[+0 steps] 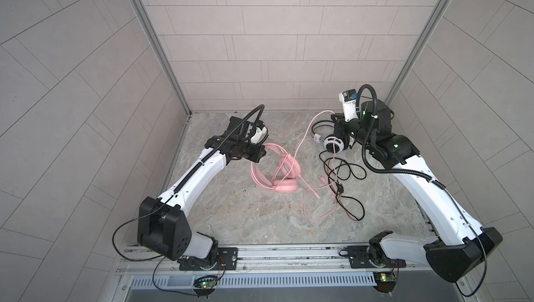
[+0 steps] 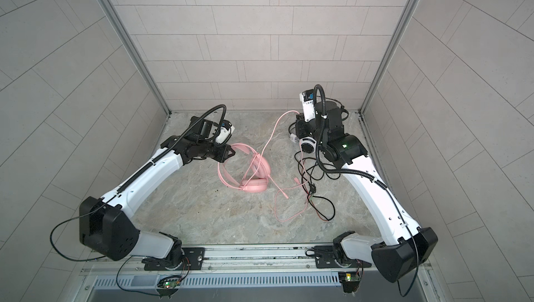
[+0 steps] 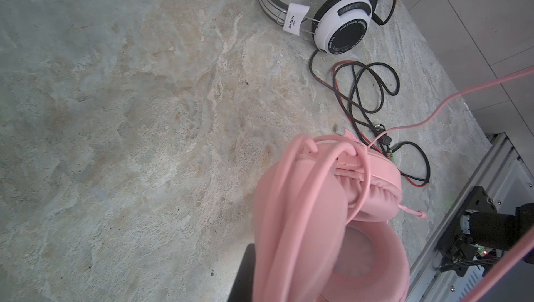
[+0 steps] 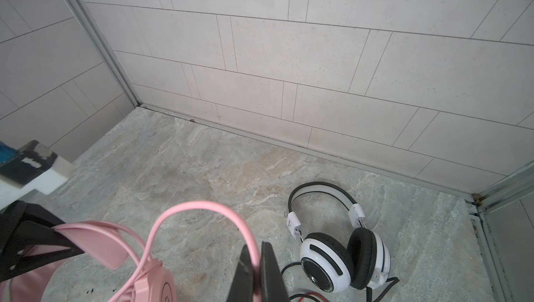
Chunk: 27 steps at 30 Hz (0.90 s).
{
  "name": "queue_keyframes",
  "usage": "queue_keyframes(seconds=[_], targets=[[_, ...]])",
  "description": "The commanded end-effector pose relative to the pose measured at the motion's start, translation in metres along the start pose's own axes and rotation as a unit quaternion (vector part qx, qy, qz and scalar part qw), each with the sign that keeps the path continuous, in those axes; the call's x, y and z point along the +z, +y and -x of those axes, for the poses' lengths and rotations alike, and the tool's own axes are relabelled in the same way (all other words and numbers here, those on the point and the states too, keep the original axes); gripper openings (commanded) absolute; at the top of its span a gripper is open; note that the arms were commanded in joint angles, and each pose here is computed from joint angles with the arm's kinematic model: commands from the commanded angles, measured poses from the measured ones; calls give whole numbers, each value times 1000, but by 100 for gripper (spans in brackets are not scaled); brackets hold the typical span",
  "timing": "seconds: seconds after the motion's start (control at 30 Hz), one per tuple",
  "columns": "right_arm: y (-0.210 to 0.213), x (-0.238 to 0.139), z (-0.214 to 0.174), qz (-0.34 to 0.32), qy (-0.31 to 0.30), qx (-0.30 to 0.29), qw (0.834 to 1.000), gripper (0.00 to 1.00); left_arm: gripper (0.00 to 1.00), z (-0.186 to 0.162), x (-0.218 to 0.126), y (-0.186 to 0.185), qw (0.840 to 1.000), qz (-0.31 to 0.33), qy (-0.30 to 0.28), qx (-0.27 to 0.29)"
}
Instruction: Wrap the headphones
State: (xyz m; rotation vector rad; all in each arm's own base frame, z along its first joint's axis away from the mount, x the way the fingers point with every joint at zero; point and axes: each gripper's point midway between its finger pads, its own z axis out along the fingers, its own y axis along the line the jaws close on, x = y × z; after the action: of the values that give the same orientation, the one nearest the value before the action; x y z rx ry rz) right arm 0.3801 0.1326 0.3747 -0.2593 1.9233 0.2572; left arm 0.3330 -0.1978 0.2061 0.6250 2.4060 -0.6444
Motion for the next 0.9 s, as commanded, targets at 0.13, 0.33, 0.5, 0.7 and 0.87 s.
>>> queue_keyframes(seconds=[0.13,0.33,0.5,0.7,0.87], targets=[[-17,20,20,1,-38,51,998,0,0,8,-2,-27,997,-72,-12,19],[-13,59,18,38,-21,83,996,0,0,9,-14,-45,993,-107,-27,45],[-9,90,-2,64,13,97,993,0,0,13,-21,-62,986,-153,-41,53],[6,112,-35,114,50,120,985,0,0,20,-33,-75,980,-181,-65,59],[10,120,-55,130,61,136,980,0,0,29,-47,-85,971,-209,-98,62]])
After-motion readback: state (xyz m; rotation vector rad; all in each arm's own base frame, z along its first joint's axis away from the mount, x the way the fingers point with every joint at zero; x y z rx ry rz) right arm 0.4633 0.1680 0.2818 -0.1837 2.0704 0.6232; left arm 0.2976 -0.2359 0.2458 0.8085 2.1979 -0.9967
